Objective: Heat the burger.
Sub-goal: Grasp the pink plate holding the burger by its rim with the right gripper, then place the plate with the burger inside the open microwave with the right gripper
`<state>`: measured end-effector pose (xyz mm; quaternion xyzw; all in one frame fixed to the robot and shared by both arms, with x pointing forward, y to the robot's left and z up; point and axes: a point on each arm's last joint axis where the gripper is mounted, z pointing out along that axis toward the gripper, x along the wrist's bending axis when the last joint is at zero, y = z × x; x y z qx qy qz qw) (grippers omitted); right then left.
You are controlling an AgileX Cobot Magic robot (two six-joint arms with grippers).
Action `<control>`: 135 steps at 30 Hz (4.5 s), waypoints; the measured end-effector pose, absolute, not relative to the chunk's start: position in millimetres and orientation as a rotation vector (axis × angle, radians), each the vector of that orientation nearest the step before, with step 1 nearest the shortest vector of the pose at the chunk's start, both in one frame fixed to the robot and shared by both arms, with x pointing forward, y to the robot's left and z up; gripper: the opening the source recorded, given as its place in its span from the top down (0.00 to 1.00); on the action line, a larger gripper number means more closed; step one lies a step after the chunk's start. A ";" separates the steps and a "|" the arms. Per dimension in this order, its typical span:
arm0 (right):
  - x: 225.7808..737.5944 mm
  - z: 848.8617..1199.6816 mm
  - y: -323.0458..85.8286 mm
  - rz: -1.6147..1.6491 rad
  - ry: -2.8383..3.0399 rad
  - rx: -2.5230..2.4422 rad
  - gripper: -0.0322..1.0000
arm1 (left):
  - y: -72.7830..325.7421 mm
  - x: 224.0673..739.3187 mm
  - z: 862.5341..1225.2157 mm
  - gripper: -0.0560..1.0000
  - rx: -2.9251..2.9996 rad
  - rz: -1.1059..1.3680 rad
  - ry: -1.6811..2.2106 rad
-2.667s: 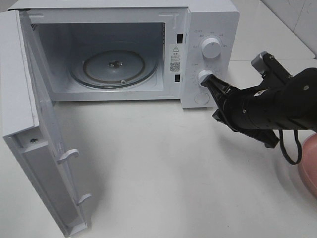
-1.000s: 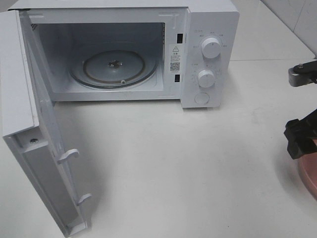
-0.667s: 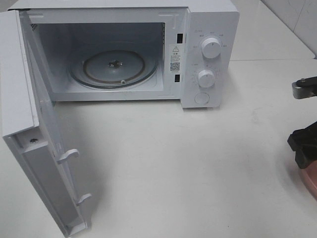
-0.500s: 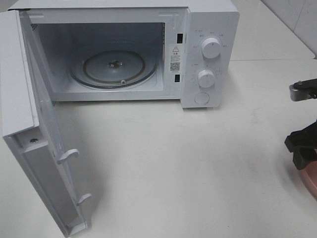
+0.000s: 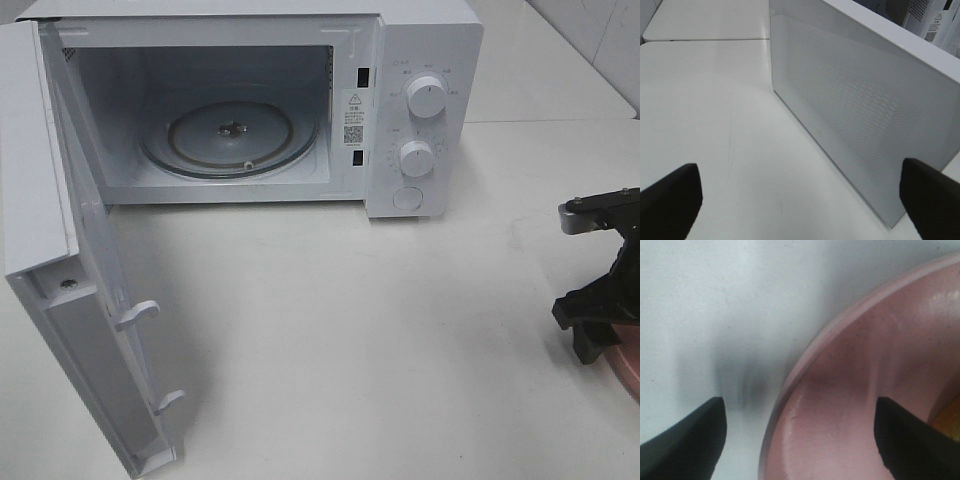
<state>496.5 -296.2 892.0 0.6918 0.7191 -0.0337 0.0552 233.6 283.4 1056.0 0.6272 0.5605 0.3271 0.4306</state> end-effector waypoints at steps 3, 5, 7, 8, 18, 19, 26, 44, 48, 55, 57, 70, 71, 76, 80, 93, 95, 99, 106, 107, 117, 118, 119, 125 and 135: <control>498.2 887.7 -299.9 -0.097 2.170 2.116 0.22 | 283.4 233.6 1056.0 0.01 1.564 0.816 1.398; 498.9 886.6 -301.6 -0.092 2.162 2.122 0.22 | 283.4 233.6 1056.0 0.01 1.564 0.816 1.398; 499.4 885.1 -304.4 -0.091 2.152 2.133 0.23 | 283.4 233.6 1056.0 0.01 1.564 0.816 1.398; 500.1 883.4 -304.8 -0.090 2.151 2.135 0.23 | 283.4 233.6 1056.0 0.01 1.564 0.816 1.398; 502.4 878.7 -304.4 -0.098 2.155 2.144 0.23 | 283.4 233.6 1056.0 0.01 1.564 0.816 1.398; 502.4 878.7 -304.4 -0.098 2.155 2.144 0.23 | 283.4 233.6 1056.0 0.01 1.564 0.816 1.398; 502.1 878.1 -303.7 -0.094 2.148 2.164 0.39 | 283.4 233.6 1056.0 0.01 1.564 0.816 1.398; 498.7 879.8 -301.2 -0.185 2.165 2.158 0.87 | 283.4 233.6 1056.0 0.01 1.564 0.816 1.398; 496.6 883.9 -293.0 -0.244 2.167 2.096 0.93 | 283.4 233.6 1056.0 0.01 1.564 0.816 1.398; 492.2 892.7 -287.7 -0.311 2.110 2.058 0.95 | 283.4 233.6 1056.0 0.01 1.564 0.816 1.398; 491.2 894.5 -285.2 -0.348 2.096 2.027 0.95 | 283.4 233.6 1056.0 0.01 1.564 0.816 1.398; 486.9 899.1 -268.6 -0.465 2.056 1.888 0.94 | 283.4 233.6 1056.0 0.01 1.564 0.816 1.398; 486.4 899.5 -267.6 -0.475 2.058 1.875 0.94 | 283.4 233.6 1056.0 0.01 1.564 0.816 1.398; 483.7 900.7 -260.4 -0.507 2.068 1.830 0.94 | 283.4 233.6 1056.0 0.01 1.564 0.816 1.398; 481.7 901.2 -256.3 -0.525 2.079 1.809 0.94 | 283.4 233.6 1056.0 0.01 1.564 0.816 1.398; 451.9 921.9 -226.3 -0.439 2.174 1.626 0.93 | 283.4 233.6 1056.0 0.01 1.564 0.816 1.398; 448.9 924.3 -224.4 -0.434 2.179 1.612 0.93 | 283.4 233.6 1056.0 0.01 1.564 0.816 1.398; 438.9 933.0 -215.9 -0.426 2.197 1.556 0.93 | 283.4 233.6 1056.0 0.01 1.564 0.816 1.398; 426.5 938.9 -205.6 -0.392 2.237 1.478 0.93 | 283.4 233.6 1056.0 0.01 1.564 0.816 1.398; 426.5 938.9 -205.6 -0.392 2.237 1.478 0.93 | 283.4 233.6 1056.0 0.01 1.564 0.816 1.398; 402.8 944.0 -175.7 -0.363 2.331 1.264 0.93 | 283.4 233.6 1056.0 0.01 1.564 0.816 1.398; 402.8 944.0 -175.7 -0.363 2.331 1.264 0.93 | 283.4 233.6 1056.0 0.01 1.564 0.816 1.398; 401.0 944.0 -173.5 -0.360 2.339 1.247 0.92 | 283.4 233.6 1056.0 0.01 1.564 0.816 1.398; 386.7 944.5 -158.2 -0.340 2.387 1.117 0.92 | 283.4 233.6 1056.0 0.01 1.564 0.816 1.398; 367.2 946.0 -140.7 -0.327 2.450 0.864 0.92 | 283.4 233.6 1056.0 0.01 1.564 0.816 1.398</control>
